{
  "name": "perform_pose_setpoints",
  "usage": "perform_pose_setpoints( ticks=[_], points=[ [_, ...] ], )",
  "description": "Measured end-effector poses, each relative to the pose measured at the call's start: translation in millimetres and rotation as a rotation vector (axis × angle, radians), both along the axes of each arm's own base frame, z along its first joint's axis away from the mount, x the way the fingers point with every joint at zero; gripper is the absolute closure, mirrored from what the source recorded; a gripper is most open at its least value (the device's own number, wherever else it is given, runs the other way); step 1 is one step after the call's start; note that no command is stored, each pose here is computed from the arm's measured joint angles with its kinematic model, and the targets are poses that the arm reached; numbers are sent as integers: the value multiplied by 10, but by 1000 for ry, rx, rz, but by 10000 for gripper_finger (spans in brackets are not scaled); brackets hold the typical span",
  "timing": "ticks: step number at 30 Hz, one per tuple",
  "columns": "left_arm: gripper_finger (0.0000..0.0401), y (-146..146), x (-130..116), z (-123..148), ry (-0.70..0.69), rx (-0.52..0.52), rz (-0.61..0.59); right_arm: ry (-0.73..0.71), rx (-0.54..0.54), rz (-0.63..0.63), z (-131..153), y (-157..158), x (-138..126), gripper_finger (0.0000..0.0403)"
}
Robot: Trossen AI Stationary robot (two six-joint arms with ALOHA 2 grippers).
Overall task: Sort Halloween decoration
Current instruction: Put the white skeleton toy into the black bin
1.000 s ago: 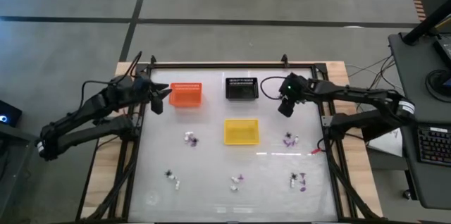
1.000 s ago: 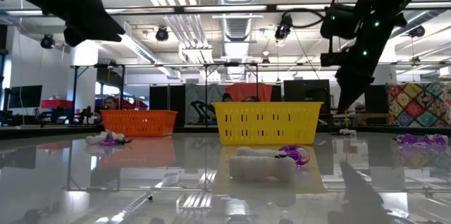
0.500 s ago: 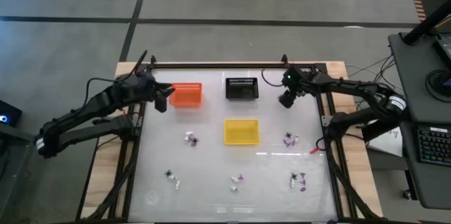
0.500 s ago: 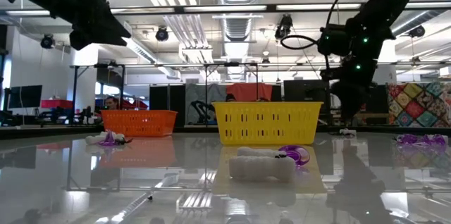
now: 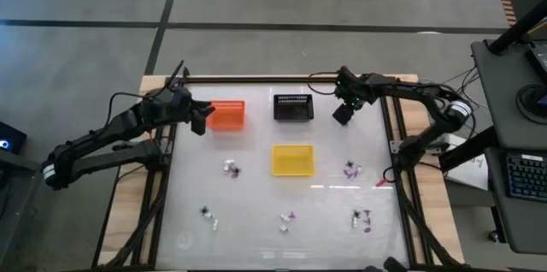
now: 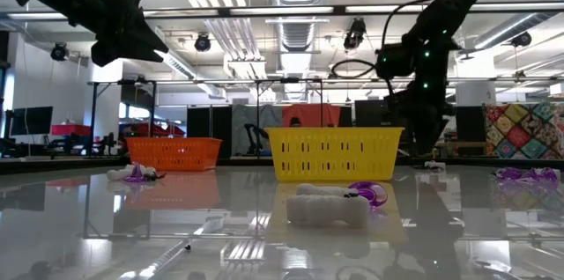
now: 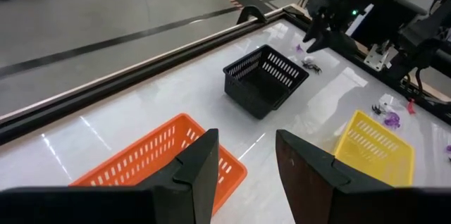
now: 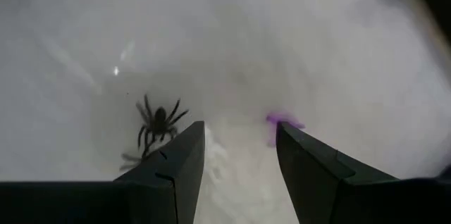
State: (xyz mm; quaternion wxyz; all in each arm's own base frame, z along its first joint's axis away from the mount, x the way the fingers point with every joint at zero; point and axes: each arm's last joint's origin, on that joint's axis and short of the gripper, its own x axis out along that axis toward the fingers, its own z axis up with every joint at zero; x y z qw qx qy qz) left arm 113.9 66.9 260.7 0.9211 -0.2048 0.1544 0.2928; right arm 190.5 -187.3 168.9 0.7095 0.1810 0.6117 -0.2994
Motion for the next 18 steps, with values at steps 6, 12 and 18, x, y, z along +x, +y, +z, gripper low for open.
perform_pose_setpoints(
  ticks=[6, 12, 18],
  points=[
    [276, 1, 1, -2, 1, -3, 1, 33, 16, 69, -16, -42, 45, 236],
    [276, 2, 3, -4, 0, -8, 3, 73, 63, 88, -29, 0, 3, 236],
    [276, 2, 4, -6, 1, -9, 3, 56, 95, 86, -70, 3, 17, 236]
  ],
)
